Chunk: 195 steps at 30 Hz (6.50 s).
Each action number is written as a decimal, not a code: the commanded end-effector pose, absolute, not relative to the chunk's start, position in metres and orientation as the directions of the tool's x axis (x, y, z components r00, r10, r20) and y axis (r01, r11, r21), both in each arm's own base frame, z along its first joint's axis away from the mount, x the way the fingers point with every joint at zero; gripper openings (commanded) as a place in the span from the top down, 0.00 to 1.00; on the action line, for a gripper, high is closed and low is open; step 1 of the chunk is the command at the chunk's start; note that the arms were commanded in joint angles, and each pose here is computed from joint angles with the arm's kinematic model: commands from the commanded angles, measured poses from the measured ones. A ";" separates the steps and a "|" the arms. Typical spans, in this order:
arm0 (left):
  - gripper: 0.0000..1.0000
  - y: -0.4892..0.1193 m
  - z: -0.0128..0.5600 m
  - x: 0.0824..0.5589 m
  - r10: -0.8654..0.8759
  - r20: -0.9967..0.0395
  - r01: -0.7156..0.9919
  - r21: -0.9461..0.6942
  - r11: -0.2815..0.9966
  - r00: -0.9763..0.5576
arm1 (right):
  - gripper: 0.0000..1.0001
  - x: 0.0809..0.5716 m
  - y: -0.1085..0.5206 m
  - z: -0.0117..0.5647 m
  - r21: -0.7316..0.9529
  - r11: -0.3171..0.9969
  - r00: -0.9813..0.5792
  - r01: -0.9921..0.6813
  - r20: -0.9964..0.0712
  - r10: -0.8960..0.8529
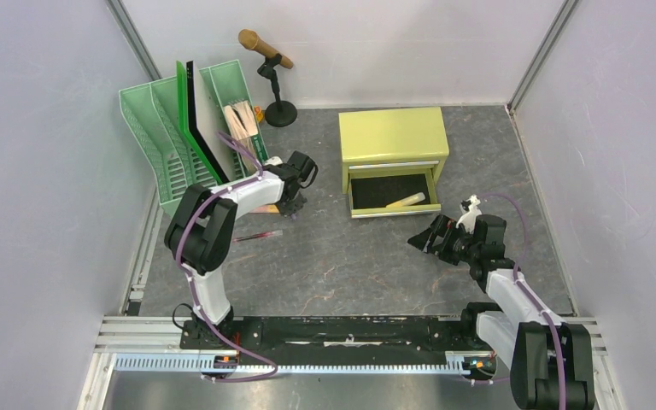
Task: Organize the desk
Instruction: Pick up the stationery from the center of the board, then place the stationery in the drawer.
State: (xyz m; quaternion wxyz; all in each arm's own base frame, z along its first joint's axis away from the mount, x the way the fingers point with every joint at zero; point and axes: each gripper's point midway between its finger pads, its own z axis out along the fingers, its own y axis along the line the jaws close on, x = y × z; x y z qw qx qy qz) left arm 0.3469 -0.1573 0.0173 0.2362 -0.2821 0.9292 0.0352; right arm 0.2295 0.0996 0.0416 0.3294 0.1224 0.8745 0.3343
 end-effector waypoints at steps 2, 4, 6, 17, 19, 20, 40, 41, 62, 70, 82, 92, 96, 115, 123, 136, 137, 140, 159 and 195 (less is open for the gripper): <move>0.98 -0.185 0.020 0.339 -0.445 -0.386 -0.407 -0.182 0.895 -0.808 | 0.02 0.206 0.094 0.016 0.633 0.771 -0.799 0.078 -0.423 0.428; 0.98 -0.187 0.027 0.336 -0.439 -0.396 -0.381 -0.220 0.898 -0.806 | 0.02 0.208 0.093 0.019 0.629 0.774 -0.794 0.068 -0.436 0.424; 0.98 -0.193 0.036 0.334 -0.427 -0.403 -0.338 -0.275 0.900 -0.809 | 0.02 0.209 0.092 0.022 0.624 0.779 -0.790 0.061 -0.446 0.420; 0.98 -0.250 0.106 0.305 -0.305 -0.377 -0.002 -0.626 0.780 -0.875 | 0.02 0.224 0.088 0.054 0.579 0.814 -0.745 -0.039 -0.560 0.363; 0.98 -0.256 0.118 0.297 -0.310 -0.383 0.042 -0.685 0.727 -0.870 | 0.02 0.225 0.093 0.060 0.592 0.801 -0.746 -0.087 -0.571 0.341; 0.98 -0.259 0.123 0.291 -0.312 -0.385 0.070 -0.719 0.692 -0.868 | 0.02 0.226 0.096 0.064 0.598 0.793 -0.743 -0.117 -0.583 0.330; 0.98 -0.264 0.136 0.161 -0.138 -0.320 0.276 -0.923 0.269 -0.937 | 0.06 0.221 0.144 0.121 0.698 0.580 -0.693 -0.420 -0.659 0.291; 0.98 -0.262 0.132 0.158 -0.140 -0.311 0.266 -0.925 0.270 -0.940 | 0.06 0.221 0.146 0.122 0.701 0.575 -0.693 -0.423 -0.659 0.294; 0.98 -0.250 0.120 0.142 -0.196 -0.326 0.251 -0.910 0.330 -0.925 | 0.13 0.178 0.262 0.149 0.865 0.272 -0.811 -0.421 -0.493 0.313; 0.98 -0.259 0.123 0.137 -0.163 -0.331 0.268 -0.909 0.320 -0.929 | 0.23 0.172 0.304 0.179 0.888 0.131 -0.839 -0.442 -0.460 0.291; 0.98 -0.263 0.125 0.132 -0.155 -0.345 0.284 -0.905 0.316 -0.926 | 0.36 0.179 0.334 0.147 0.911 0.237 -0.892 -0.338 -0.390 0.227; 0.98 -0.264 0.125 0.133 -0.155 -0.348 0.287 -0.904 0.318 -0.925 | 0.40 0.179 0.342 0.124 0.908 0.307 -0.917 -0.285 -0.351 0.188; 0.98 -0.265 0.126 0.130 -0.149 -0.346 0.289 -0.906 0.309 -0.926 | 0.47 0.178 0.348 0.128 0.916 0.284 -0.921 -0.283 -0.342 0.186; 0.00 -0.261 0.112 0.131 -0.161 -0.309 0.235 -0.902 0.362 -0.937 | 0.98 0.178 0.351 0.132 0.916 0.268 -0.920 -0.298 -0.351 0.177; 0.00 -0.263 0.114 0.132 -0.150 -0.308 0.240 -0.903 0.356 -0.939 | 0.99 0.176 0.343 0.125 0.905 0.303 -0.917 -0.298 -0.359 0.173; 0.00 -0.263 0.124 0.133 -0.155 -0.339 0.273 -0.901 0.337 -0.928 | 0.99 0.208 0.278 0.105 0.875 0.429 -0.875 -0.226 -0.375 0.305; 0.00 -0.263 0.123 0.133 -0.159 -0.338 0.271 -0.901 0.339 -0.928 | 0.98 0.213 0.272 0.106 0.871 0.437 -0.868 -0.225 -0.383 0.316; 0.00 -0.262 0.123 0.132 -0.161 -0.337 0.268 -0.901 0.340 -0.928 | 0.98 0.228 0.252 0.109 0.861 0.459 -0.845 -0.217 -0.401 0.353; 0.00 -0.258 0.117 0.130 -0.164 -0.331 0.256 -0.897 0.360 -0.929 | 0.98 0.318 0.173 0.159 0.888 0.433 -0.670 -0.158 -0.418 0.613; 0.00 -0.247 0.110 0.138 -0.202 -0.378 0.259 -0.857 0.445 -0.903 | 0.14 0.384 0.133 0.167 0.909 0.415 -0.524 -0.027 -0.367 0.769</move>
